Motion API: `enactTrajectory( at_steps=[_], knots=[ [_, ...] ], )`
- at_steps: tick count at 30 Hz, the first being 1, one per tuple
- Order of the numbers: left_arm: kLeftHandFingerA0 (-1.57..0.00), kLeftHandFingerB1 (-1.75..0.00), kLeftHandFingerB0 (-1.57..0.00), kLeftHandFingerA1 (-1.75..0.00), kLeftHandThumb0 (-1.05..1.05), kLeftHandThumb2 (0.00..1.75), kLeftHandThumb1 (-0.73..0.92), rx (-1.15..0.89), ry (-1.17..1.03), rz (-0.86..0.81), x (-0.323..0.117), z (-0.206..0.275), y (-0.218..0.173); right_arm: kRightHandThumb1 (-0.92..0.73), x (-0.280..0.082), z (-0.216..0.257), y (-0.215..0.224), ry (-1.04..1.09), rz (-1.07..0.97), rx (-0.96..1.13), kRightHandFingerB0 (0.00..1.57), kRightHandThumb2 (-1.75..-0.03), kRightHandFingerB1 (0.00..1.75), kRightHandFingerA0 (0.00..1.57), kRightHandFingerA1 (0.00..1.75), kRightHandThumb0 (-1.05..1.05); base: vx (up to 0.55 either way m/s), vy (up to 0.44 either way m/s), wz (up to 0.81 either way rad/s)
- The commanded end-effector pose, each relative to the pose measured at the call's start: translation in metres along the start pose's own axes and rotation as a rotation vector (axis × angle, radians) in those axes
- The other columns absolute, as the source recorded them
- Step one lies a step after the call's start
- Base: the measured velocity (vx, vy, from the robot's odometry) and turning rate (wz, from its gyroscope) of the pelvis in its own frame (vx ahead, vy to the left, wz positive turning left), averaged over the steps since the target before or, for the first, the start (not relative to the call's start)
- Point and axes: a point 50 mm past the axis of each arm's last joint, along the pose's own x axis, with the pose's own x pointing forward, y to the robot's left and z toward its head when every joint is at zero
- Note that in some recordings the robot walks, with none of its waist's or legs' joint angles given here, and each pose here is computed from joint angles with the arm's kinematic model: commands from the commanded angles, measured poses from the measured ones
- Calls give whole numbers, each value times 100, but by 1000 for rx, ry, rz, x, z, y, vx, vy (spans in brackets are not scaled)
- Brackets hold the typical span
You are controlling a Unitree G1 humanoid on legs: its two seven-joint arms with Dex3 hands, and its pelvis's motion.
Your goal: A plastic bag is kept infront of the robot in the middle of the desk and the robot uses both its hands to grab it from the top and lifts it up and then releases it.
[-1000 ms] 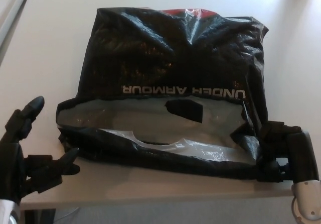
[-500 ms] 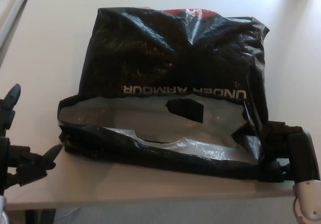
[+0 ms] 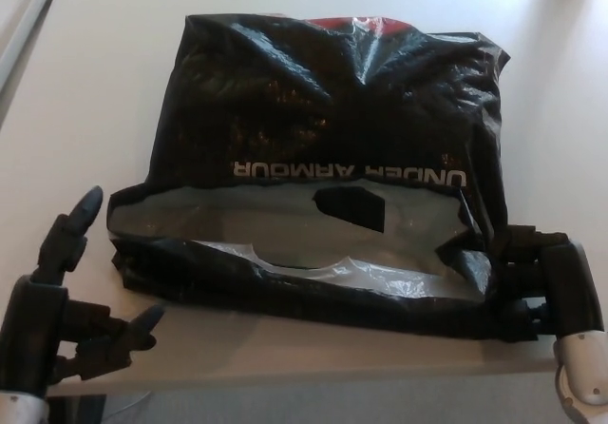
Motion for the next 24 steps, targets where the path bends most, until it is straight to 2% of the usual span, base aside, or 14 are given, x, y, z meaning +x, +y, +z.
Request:
enactTrajectory(
  at_steps=[1, 3, 4, 7, 8, 9, 10, 13, 14, 18, 19, 22, 23, 24],
  knots=[
    [-8, -26, 0, -27, -35, 56, 51, -12, -29, -31, 1, 8, -6, -41, -6, -12, -1, 83, 18, -3, 156, -107, 148, 157, 151, -72, 0, 0, 0],
    [-9, -21, -3, -28, -37, 58, 49, 11, -30, -31, 4, 9, -9, -45, -6, -12, -1, 75, 16, -17, 156, -109, 149, 157, 152, -73, 0, 0, 0],
    [-8, -22, -1, -32, -43, 69, 45, 22, -29, -33, 6, 9, -11, -46, -6, -11, -1, 70, 16, -21, 155, -109, 149, 157, 152, -74, 0, 0, 0],
    [-4, -20, 0, -25, -41, 67, 44, 5, -10, -33, 9, 10, -14, -45, -6, -11, -1, 70, 15, -16, 155, -109, 149, 157, 152, -74, 0, 0, 0],
    [0, -32, 0, -30, -38, 75, 32, -1, -7, -30, 11, 9, -14, -45, -6, -11, -1, 73, 14, -22, 155, -109, 149, 157, 152, -74, 0, 0, 0],
    [-9, -24, 0, -26, -43, 56, 52, -10, 16, -16, 13, 8, -13, -46, -6, -11, -1, 73, 14, -21, 155, -109, 149, 157, 152, -74, 0, 0, 0],
    [-8, -19, 0, -28, -46, 70, 45, -22, 51, 9, 17, 7, -11, -45, -6, -12, -1, 74, 15, -19, 155, -109, 149, 157, 152, -75, 0, 0, 0],
    [-3, -15, 0, -25, -43, 70, 44, -37, 77, 36, 24, 6, -6, -46, -7, -12, 0, 71, 22, -16, 155, -109, 148, 157, 152, -74, 0, 0, 0],
    [-5, -20, 0, -24, -40, 56, 52, -74, 102, 49, 26, 5, -4, -46, -8, -12, 1, 72, 22, -16, 155, -109, 148, 157, 152, -74, 0, 0, 0],
    [-4, -12, -1, -18, -39, 70, 46, -91, 105, 72, 32, 2, 4, -43, -10, -14, 1, 85, 19, -2, 155, -107, 148, 157, 151, -73, 0, 0, 0],
    [-4, -19, 0, -24, -39, 56, 53, -90, 118, 81, 32, 0, 6, -64, -10, -15, 1, 89, 21, -8, 140, -102, 143, 150, 148, -100, 0, 0, 0],
    [-5, -14, 0, -25, -40, 70, 46, -65, 137, 108, 33, -6, 13, -67, -13, -18, 1, 101, 22, -4, 138, -102, 141, 150, 148, -103, 0, 0, 0],
    [-6, -10, -1, -22, -39, 69, 46, -55, 137, 111, 33, -7, 15, -43, -14, -18, 1, 99, 24, -7, 155, -107, 148, 157, 151, -73, 0, 0, 0],
    [-6, -10, -1, -22, -39, 69, 46, -49, 138, 110, 33, -8, 16, -43, -14, -18, 1, 99, 25, -8, 155, -107, 148, 157, 151, -73, 0, 0, 0]
  ],
)
